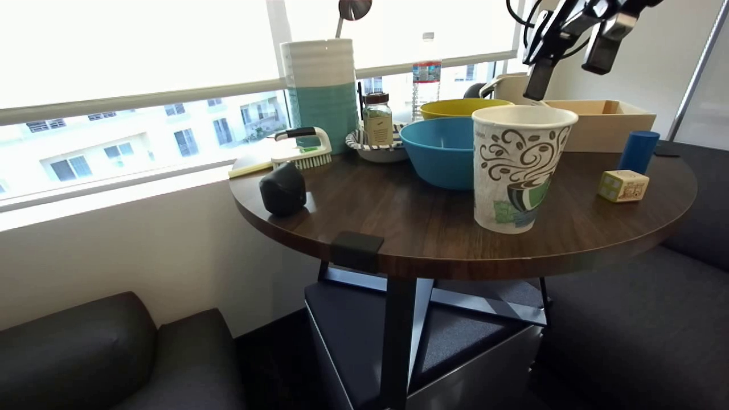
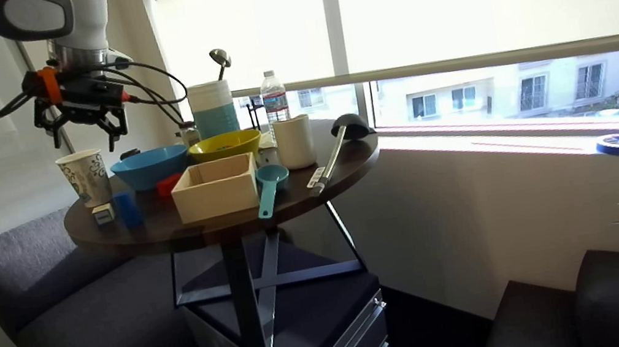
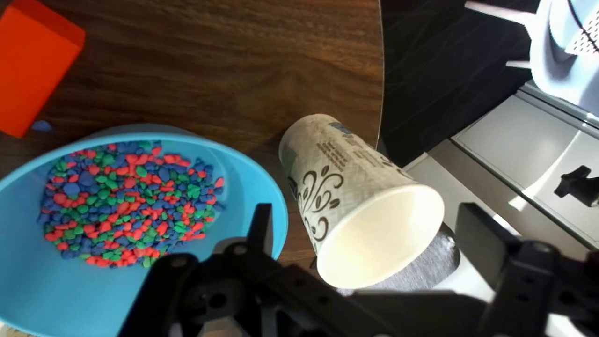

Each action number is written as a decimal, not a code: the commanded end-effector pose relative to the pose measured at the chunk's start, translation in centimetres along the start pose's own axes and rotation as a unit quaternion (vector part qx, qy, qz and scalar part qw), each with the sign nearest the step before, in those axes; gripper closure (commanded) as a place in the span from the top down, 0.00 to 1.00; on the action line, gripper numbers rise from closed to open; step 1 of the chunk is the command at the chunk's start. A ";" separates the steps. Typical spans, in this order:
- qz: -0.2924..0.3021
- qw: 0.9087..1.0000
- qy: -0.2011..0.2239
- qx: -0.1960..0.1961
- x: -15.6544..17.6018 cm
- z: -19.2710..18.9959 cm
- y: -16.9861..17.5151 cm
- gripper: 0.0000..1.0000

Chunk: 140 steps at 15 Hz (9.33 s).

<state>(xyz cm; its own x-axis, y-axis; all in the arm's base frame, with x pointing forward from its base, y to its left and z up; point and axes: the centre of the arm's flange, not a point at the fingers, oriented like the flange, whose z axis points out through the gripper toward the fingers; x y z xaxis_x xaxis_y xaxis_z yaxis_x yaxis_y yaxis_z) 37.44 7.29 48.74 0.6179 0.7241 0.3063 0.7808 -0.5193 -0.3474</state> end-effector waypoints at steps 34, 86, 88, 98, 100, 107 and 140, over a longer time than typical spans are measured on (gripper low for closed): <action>-0.085 0.991 0.091 -0.045 2.7 -2.6 -1.0 0.01; -0.466 0.792 0.333 -0.214 -2.0 -4.5 5.3 0.01; -0.490 0.760 0.374 -0.209 -2.7 -4.1 5.4 0.01; -0.551 0.668 0.441 -0.234 -2.2 -4.3 4.8 0.01; -0.531 0.687 0.445 -0.218 -2.1 -7.4 2.6 0.01; -0.528 0.696 0.437 -0.213 -2.5 -7.1 2.8 0.01; -0.578 0.585 0.508 -0.256 0.7 -9.6 4.2 0.01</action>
<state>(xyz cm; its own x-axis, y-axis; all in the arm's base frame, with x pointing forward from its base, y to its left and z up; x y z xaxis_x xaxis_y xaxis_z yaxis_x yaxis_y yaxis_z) 41.83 0.58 57.48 -0.7773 0.2694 0.5686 0.5371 -0.1866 0.8226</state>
